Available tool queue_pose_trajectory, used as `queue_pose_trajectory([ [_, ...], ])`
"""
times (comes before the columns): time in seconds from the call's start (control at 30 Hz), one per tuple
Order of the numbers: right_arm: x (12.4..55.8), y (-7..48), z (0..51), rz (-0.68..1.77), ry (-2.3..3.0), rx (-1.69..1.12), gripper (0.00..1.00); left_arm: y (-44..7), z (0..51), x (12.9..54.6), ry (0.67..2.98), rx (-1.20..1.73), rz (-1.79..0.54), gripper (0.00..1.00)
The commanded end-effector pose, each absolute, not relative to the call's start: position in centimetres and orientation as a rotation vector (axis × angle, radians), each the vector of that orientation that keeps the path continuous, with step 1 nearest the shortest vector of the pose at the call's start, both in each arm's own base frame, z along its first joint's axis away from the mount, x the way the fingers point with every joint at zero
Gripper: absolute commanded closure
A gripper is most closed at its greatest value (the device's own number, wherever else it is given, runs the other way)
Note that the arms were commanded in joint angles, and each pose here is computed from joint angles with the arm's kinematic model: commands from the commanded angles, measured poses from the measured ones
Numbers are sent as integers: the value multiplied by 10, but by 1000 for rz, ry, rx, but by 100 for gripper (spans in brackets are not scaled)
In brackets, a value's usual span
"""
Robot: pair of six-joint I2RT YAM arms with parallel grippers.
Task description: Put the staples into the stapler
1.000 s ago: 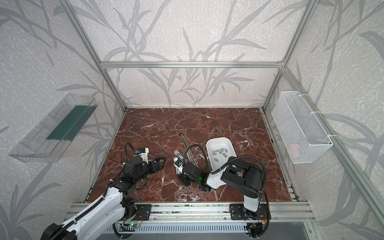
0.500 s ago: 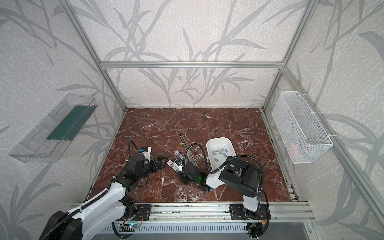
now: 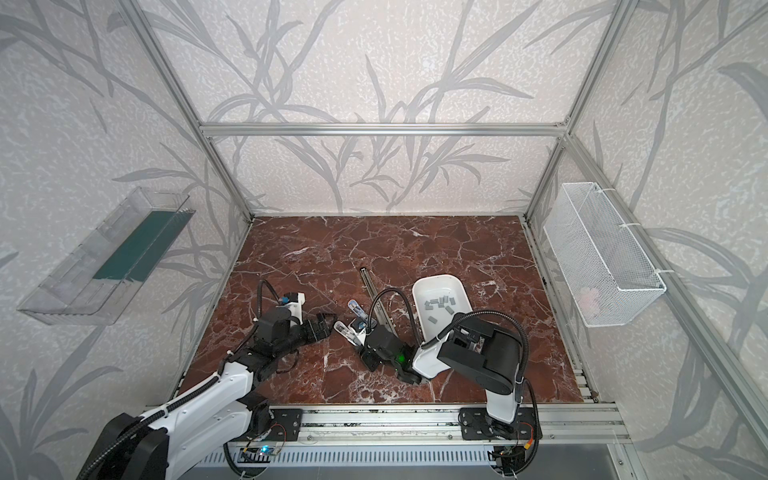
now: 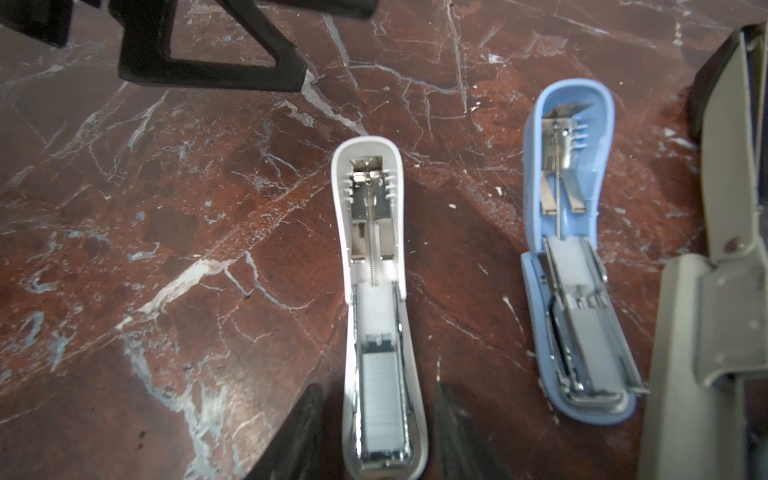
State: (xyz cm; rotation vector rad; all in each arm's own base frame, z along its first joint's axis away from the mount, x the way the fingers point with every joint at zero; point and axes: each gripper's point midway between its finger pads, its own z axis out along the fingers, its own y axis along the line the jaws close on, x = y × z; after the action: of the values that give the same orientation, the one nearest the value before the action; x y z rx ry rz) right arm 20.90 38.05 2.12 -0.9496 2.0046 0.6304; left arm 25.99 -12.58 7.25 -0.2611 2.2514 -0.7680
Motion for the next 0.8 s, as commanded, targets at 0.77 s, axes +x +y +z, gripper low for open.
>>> queue_pose_trajectory([
  [0.77,192,370,-14,678,2027,-989,65,-131,97,266,2170,-211,-811,1],
])
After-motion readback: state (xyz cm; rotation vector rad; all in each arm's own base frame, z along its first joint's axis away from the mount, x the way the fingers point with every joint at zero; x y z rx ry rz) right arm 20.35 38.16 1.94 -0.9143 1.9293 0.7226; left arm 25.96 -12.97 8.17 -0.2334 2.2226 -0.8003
